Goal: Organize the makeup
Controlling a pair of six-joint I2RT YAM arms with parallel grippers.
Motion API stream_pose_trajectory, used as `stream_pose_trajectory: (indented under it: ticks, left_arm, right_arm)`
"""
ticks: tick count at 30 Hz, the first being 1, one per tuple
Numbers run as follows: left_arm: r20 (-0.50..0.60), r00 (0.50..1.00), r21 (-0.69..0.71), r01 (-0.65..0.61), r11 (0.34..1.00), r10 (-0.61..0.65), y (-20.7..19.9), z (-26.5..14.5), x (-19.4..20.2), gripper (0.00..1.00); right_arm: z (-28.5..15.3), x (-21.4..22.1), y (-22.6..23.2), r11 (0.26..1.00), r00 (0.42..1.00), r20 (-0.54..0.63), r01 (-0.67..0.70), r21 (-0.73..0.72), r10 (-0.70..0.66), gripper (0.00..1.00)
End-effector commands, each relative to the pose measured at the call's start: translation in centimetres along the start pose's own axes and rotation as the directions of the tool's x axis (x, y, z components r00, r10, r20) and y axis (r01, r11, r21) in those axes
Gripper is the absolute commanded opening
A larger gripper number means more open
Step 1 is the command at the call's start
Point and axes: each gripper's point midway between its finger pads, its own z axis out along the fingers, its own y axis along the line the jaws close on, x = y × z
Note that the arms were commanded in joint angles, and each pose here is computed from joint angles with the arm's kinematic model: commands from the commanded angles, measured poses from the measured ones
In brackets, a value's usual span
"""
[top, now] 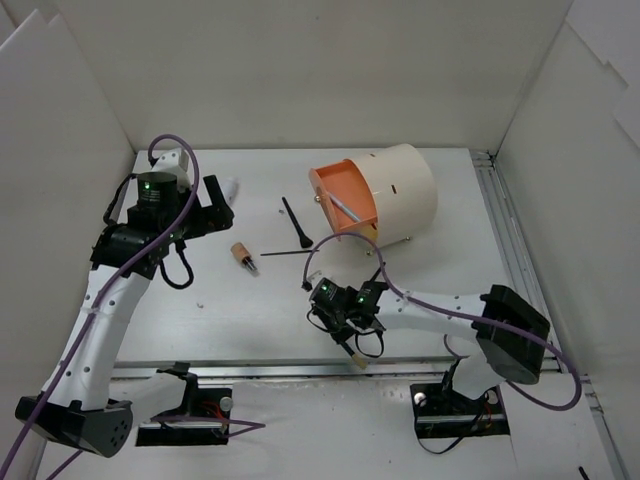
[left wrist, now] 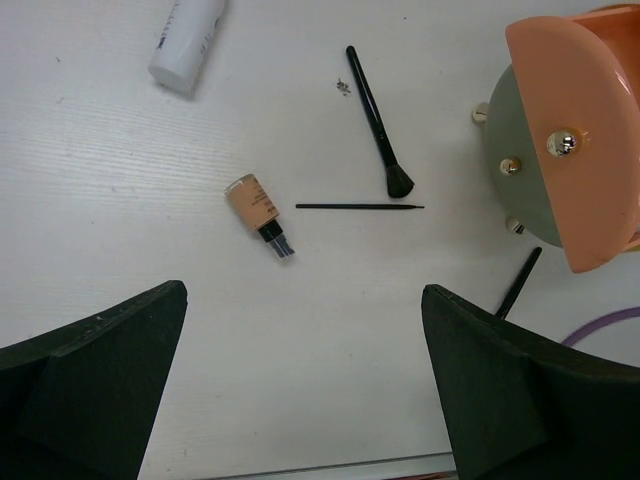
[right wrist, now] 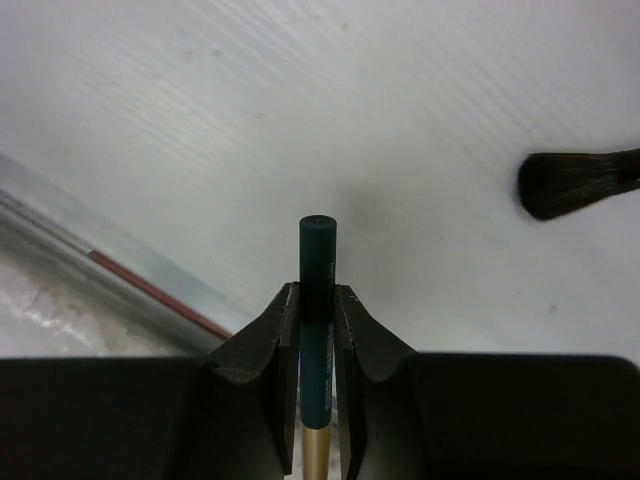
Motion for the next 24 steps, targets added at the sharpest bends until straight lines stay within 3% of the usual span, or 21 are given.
stream_pose_trajectory:
  ticks: [1, 6, 12, 18, 24]
  left_arm:
    - [0.091, 0.996, 0.009, -0.01, 1.0, 0.009, -0.1, -1.1, -2.3, 1.0]
    - [0.083, 0.997, 0.04, -0.011, 0.999, 0.007, -0.7, -0.8, -2.3, 0.99]
    - [0.057, 0.998, 0.086, -0.009, 0.996, 0.004, -1.4, -0.1, -1.5, 0.99]
    - [0.015, 1.0, 0.149, 0.003, 0.989, -0.006, -2.2, 0.6, 0.1, 1.0]
    - [-0.005, 1.0, 0.182, 0.01, 0.983, -0.009, -2.5, 1.1, 1.2, 0.99]
  right_arm:
    - [-7.1, -5.2, 0.2, 0.997, 0.983, 0.167, 0.071, 0.029, -0.075, 0.0]
    - [-16.0, -12.5, -0.5, 0.991, 0.912, 0.393, 0.085, 0.106, -0.121, 0.0]
    - [-23.5, -19.1, -5.2, 0.973, 0.83, 0.546, -0.015, 0.232, -0.118, 0.0]
    - [-26.6, -25.5, -10.1, 0.95, 0.781, 0.617, -0.117, 0.291, -0.093, 0.0]
    - [-25.1, -30.6, -13.2, 0.939, 0.774, 0.625, -0.138, 0.316, -0.097, 0.0]
